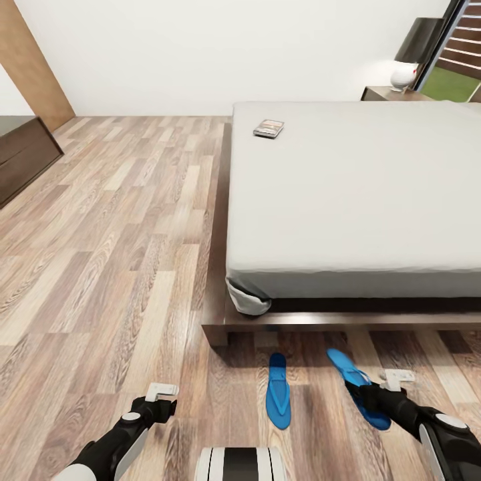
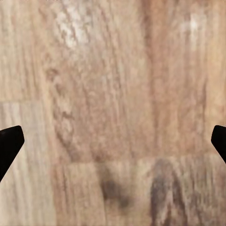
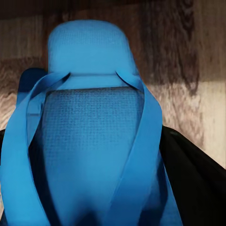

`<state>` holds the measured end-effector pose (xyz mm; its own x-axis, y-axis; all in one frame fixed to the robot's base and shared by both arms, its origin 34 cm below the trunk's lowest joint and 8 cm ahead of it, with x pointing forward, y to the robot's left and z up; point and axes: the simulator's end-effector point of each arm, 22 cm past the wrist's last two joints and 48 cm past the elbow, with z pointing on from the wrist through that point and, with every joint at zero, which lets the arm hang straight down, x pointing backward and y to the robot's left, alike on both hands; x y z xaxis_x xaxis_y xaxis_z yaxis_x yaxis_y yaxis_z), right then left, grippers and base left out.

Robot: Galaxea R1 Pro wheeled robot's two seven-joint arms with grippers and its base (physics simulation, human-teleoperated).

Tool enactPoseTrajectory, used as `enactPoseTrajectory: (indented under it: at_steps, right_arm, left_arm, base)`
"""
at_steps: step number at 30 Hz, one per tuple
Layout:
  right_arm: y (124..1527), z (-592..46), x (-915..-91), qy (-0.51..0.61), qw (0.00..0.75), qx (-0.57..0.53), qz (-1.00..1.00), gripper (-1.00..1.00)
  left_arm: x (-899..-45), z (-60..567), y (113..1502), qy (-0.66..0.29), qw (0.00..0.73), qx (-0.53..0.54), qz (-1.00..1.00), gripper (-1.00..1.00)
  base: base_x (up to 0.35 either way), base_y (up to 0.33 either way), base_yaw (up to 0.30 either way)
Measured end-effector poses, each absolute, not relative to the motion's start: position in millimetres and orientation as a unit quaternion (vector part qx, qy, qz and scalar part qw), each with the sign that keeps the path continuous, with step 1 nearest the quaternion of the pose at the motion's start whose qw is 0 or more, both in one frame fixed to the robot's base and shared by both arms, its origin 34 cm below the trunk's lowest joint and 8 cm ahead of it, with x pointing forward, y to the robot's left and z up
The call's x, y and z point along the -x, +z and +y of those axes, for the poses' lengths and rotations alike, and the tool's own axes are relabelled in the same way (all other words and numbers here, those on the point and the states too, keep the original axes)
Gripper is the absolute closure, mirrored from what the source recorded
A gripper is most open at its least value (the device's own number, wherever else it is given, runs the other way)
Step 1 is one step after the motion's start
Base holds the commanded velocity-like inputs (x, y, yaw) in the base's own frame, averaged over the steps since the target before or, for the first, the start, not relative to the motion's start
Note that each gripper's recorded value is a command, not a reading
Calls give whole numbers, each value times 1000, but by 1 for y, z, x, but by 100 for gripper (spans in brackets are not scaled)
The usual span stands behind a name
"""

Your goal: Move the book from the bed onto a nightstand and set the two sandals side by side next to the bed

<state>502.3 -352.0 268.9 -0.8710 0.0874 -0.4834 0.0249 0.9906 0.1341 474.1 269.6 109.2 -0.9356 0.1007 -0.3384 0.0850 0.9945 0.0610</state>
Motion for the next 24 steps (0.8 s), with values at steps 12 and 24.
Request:
enactPoseTrajectory:
  at_steps: [12, 24]
  right_arm:
    - [222, -342, -503, 61, 227, -46, 971, 100]
    - [207, -341, -490, 64, 214, -49, 974, 100]
  left_arm:
    - [-475, 270, 110, 23, 174, -46, 983, -100]
    - [-491, 396, 130, 102, 149, -30, 983, -100]
  base:
    - [0, 0, 0]
    - [0, 0, 0]
